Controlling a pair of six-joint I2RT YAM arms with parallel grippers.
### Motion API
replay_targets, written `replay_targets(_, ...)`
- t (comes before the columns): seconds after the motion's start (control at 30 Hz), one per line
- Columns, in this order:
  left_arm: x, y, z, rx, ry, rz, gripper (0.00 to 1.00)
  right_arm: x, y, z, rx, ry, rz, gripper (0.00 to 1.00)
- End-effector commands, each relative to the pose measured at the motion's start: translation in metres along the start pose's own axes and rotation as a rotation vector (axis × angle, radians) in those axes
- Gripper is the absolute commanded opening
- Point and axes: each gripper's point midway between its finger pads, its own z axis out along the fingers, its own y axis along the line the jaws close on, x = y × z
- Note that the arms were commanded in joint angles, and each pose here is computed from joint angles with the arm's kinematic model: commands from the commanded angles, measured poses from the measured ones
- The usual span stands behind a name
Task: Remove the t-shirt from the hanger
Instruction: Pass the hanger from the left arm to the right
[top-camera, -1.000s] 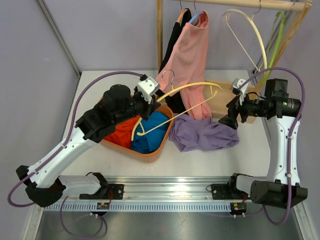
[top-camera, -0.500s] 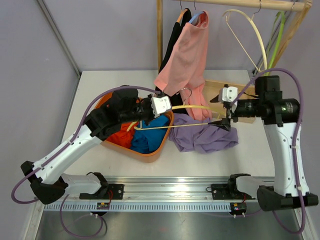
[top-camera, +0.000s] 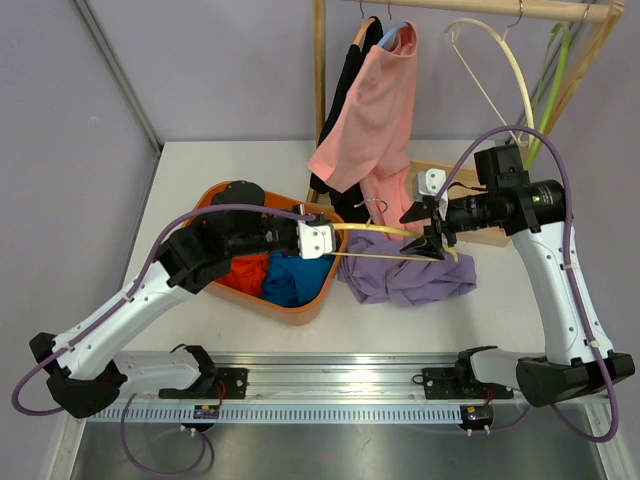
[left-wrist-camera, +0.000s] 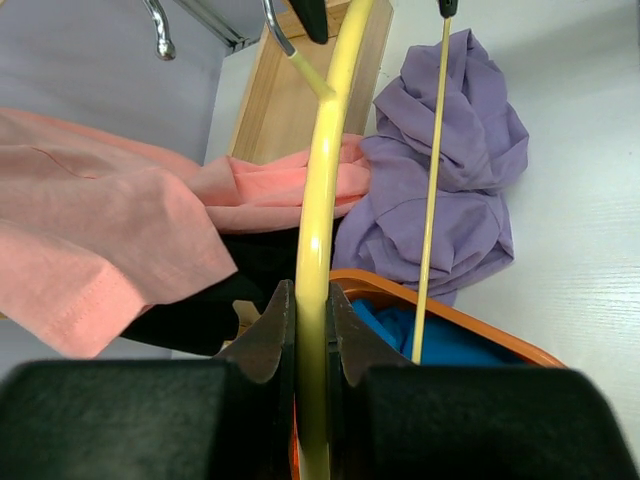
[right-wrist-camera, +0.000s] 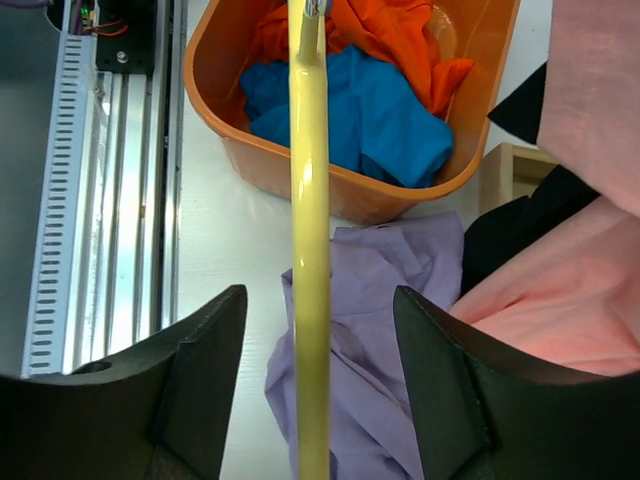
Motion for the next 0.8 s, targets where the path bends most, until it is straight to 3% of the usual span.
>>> replay_targets(0.0, -0.028, 0.025, -0.009, -0.101, -0.093, 0.108, 0.00, 0.014, 0.066, -0.006, -0.160, 0.070, 0.299, 0.66)
replay_targets(0.13, -0.031, 0.029, -0.006, -0.119, -0.104, 0.119, 0.00, 0.014, 0.071, -0.009, -0.149, 0.075, 0.305, 0.24)
replay_targets(0.17, -0.031, 0.031, -0.006, -0.126, -0.105, 0.120, 0.00, 0.013, 0.072, -0.009, -0.149, 0.071, 0.301, 0.09)
replay_targets(0.2, -0.032, 0.032, -0.005, -0.127, -0.106, 0.122, 0.00, 0.011, 0.075, -0.012, -0.140, 0.066, 0.288, 0.03)
replay_targets(0.33, -0.042, 0.042, -0.008, -0.178, -0.147, 0.096, 0.04, 0.001, 0.078, -0.018, -0.082, 0.039, 0.213, 0.00)
replay_targets(0.43, -0.065, 0.062, -0.027, -0.298, -0.233, 0.030, 0.55, -0.005, 0.070, -0.022, 0.034, 0.007, 0.183, 0.00)
replay_targets(0.47, -0.076, 0.070, -0.043, -0.356, -0.270, -0.021, 0.80, -0.004, 0.066, -0.024, 0.076, 0.016, 0.182, 0.00)
replay_targets(0.53, -0.092, 0.084, -0.064, -0.430, -0.320, -0.057, 0.99, -0.011, 0.057, -0.027, 0.153, -0.012, 0.190, 0.00)
replay_targets(0.67, -0.113, 0.119, -0.115, -0.608, -0.324, -0.179, 0.99, -0.034, 0.034, -0.043, 0.342, -0.089, 0.184, 0.00)
replay_targets(0.77, -0.102, 0.133, -0.141, -0.731, -0.261, -0.282, 0.99, -0.066, 0.011, -0.074, 0.571, -0.186, 0.167, 0.00)
